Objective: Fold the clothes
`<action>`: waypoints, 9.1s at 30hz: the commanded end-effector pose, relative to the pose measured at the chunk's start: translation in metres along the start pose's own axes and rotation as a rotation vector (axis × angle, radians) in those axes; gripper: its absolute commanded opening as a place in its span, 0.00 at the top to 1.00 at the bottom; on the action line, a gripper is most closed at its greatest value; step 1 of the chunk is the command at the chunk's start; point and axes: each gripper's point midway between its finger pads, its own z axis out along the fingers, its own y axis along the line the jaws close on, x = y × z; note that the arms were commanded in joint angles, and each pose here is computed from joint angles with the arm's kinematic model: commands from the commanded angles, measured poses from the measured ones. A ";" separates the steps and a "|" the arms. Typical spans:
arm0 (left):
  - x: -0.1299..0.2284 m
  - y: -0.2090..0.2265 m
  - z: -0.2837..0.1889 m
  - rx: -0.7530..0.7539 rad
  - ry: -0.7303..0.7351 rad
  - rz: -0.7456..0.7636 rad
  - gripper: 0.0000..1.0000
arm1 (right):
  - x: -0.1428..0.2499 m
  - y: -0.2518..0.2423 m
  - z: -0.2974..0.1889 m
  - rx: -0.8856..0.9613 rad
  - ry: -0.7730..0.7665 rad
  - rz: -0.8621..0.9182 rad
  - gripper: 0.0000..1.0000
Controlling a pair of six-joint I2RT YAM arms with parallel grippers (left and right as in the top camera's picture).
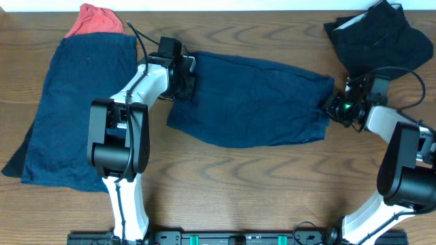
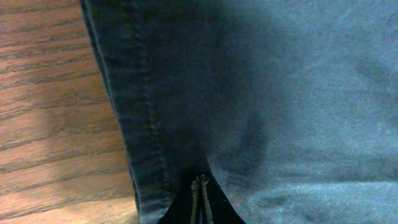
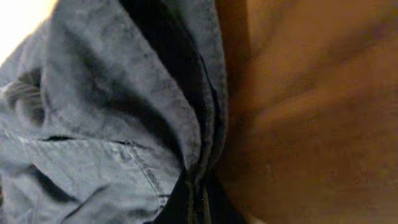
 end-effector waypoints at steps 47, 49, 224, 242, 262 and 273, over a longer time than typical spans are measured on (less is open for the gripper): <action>0.024 0.006 0.028 -0.016 0.084 -0.112 0.94 | 0.102 0.337 0.033 -0.174 0.052 -0.812 0.98; 0.024 0.006 0.028 -0.016 0.085 -0.112 0.94 | 0.110 0.339 0.041 -0.180 0.061 -0.822 0.99; -0.007 0.016 0.011 0.196 -0.049 -0.319 0.94 | 0.149 0.320 0.144 0.062 0.147 -1.191 0.19; -0.007 0.016 0.011 0.196 -0.049 -0.320 0.94 | 0.152 0.309 0.155 0.140 0.127 -1.196 0.74; -0.008 0.016 0.011 0.197 -0.051 -0.319 0.94 | 0.185 0.300 0.170 0.168 0.172 -1.089 0.45; -0.008 0.016 0.011 0.197 -0.051 -0.319 0.94 | 0.163 0.281 0.169 0.274 0.126 -0.957 0.80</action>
